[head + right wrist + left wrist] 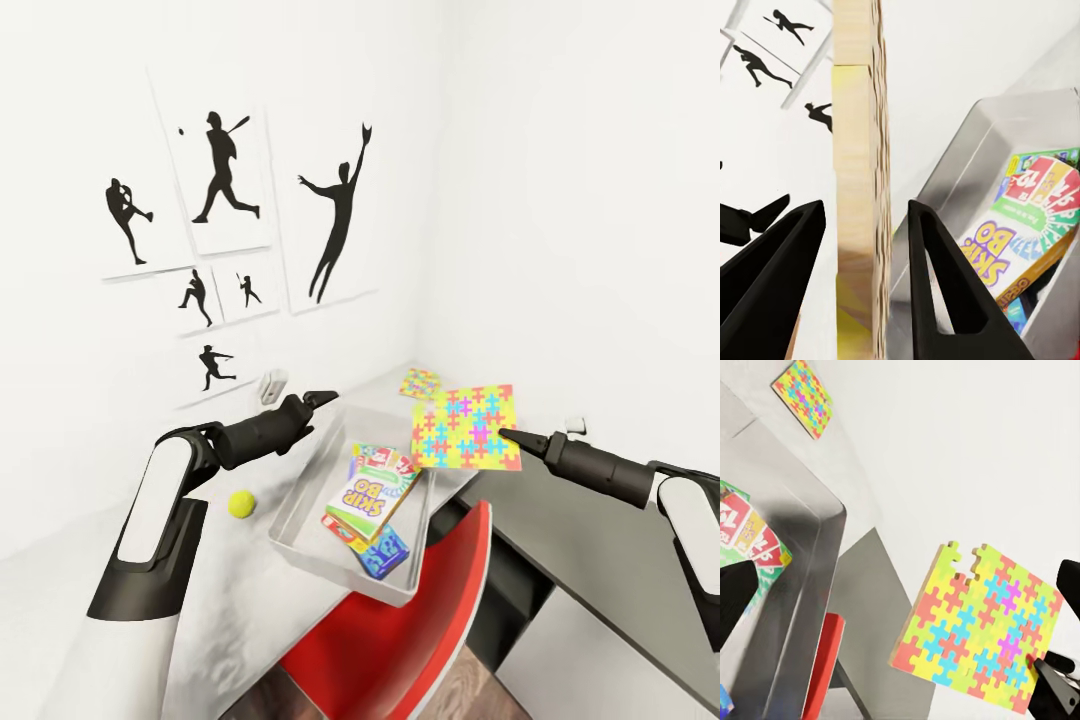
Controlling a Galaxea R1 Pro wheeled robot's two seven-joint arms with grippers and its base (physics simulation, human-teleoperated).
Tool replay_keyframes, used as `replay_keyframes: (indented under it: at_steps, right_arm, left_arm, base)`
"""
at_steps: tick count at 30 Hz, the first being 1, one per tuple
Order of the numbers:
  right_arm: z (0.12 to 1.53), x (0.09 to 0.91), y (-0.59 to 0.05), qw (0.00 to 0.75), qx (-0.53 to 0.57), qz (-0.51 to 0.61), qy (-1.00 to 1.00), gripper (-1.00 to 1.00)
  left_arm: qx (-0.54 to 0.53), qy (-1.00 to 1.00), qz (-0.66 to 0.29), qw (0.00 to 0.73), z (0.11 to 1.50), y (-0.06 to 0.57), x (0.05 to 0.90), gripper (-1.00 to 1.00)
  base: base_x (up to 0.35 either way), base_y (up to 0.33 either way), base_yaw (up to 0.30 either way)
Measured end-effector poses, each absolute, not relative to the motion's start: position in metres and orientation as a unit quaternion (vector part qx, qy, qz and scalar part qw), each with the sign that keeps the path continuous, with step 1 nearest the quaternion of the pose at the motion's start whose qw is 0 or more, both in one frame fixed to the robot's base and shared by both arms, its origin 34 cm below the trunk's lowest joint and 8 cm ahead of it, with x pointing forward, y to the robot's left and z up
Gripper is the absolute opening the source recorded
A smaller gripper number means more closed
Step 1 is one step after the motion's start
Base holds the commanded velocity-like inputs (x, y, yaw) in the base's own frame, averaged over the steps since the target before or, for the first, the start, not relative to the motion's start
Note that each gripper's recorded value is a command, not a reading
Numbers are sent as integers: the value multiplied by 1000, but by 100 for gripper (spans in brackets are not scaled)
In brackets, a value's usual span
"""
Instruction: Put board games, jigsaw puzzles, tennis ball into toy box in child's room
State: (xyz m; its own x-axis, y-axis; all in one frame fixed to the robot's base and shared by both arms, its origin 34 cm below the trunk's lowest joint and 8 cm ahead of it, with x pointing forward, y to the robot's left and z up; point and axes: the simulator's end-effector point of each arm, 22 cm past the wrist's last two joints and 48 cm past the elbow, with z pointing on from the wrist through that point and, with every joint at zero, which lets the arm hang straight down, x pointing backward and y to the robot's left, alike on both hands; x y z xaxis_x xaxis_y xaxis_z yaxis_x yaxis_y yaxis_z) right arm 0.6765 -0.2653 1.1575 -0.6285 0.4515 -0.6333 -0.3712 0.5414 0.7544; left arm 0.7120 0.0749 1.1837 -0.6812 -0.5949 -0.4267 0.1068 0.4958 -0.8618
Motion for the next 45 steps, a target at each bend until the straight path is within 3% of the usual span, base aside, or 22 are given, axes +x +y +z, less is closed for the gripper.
replay_keyframes:
  at_steps: [8, 22, 45]
  right_arm:
    - [1153, 679, -266, 427, 32, 474, 769, -100]
    - [1078, 734, -246, 357, 156, 433, 813, -100]
    - [1097, 772, -183, 341, 168, 424, 822, -100]
  left_arm:
    - [-160, 788, -465, 370, 1177, 86, 714, 100]
    - [-196, 802, -408, 390, 1151, 162, 724, 100]
    - [-199, 810, -396, 384, 1141, 168, 724, 100]
  base:
    - [0, 87, 0]
    - [0, 12, 0]
    - [0, 0, 0]
